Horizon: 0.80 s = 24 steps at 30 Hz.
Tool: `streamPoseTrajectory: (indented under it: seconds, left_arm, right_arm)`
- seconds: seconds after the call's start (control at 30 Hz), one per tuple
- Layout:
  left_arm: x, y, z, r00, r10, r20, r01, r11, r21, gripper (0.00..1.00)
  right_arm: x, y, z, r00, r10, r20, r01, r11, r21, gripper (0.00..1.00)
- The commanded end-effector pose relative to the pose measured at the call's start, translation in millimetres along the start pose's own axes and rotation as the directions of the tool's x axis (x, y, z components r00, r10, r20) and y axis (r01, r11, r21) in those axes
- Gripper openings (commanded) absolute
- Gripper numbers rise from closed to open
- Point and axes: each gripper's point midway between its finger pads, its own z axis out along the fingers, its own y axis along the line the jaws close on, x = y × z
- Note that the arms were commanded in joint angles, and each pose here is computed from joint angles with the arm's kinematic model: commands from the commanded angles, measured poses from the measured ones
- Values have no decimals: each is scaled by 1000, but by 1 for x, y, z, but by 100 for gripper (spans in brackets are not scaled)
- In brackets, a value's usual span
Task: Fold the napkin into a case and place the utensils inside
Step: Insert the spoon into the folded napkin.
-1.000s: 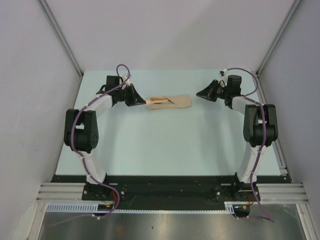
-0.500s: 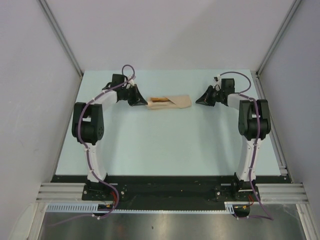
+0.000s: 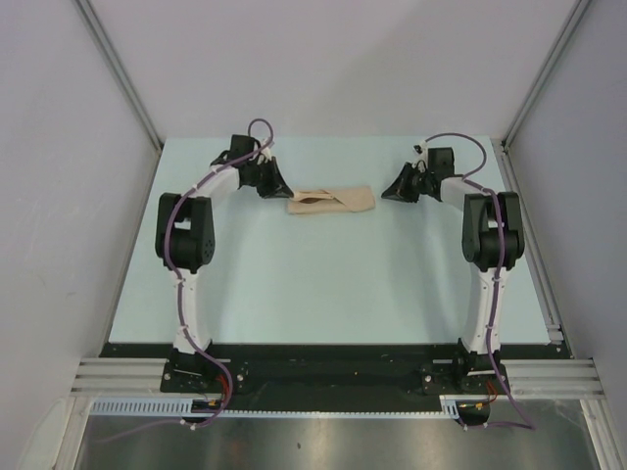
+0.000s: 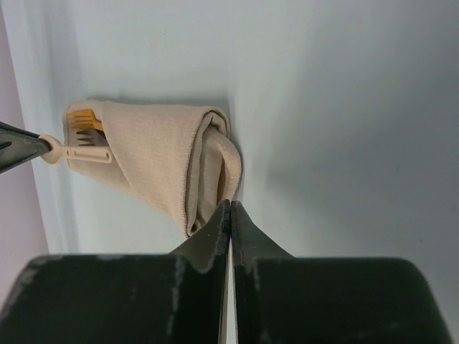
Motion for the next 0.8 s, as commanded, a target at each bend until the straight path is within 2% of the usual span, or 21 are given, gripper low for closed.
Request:
streamPoseTrajectory:
  seconds: [0.0, 0.37, 0.5, 0.77]
  left_arm:
    - [-2, -9, 7, 999, 32, -10, -33, 999, -11, 0]
    - [1, -17, 12, 1000, 28, -9, -28, 999, -19, 0]
    - [10, -34, 33, 998, 40, -47, -40, 999, 3, 0]
    - [14, -56, 54, 999, -4, -36, 7, 998, 68, 0]
  right_arm:
    - [-8, 2, 6, 999, -47, 7, 47, 999, 20, 3]
    - [-8, 3, 12, 998, -65, 12, 65, 997, 33, 3]
    - [-1, 6, 22, 999, -54, -5, 54, 998, 30, 3]
    - [2, -2, 28, 1000, -14, 2, 14, 998, 59, 3]
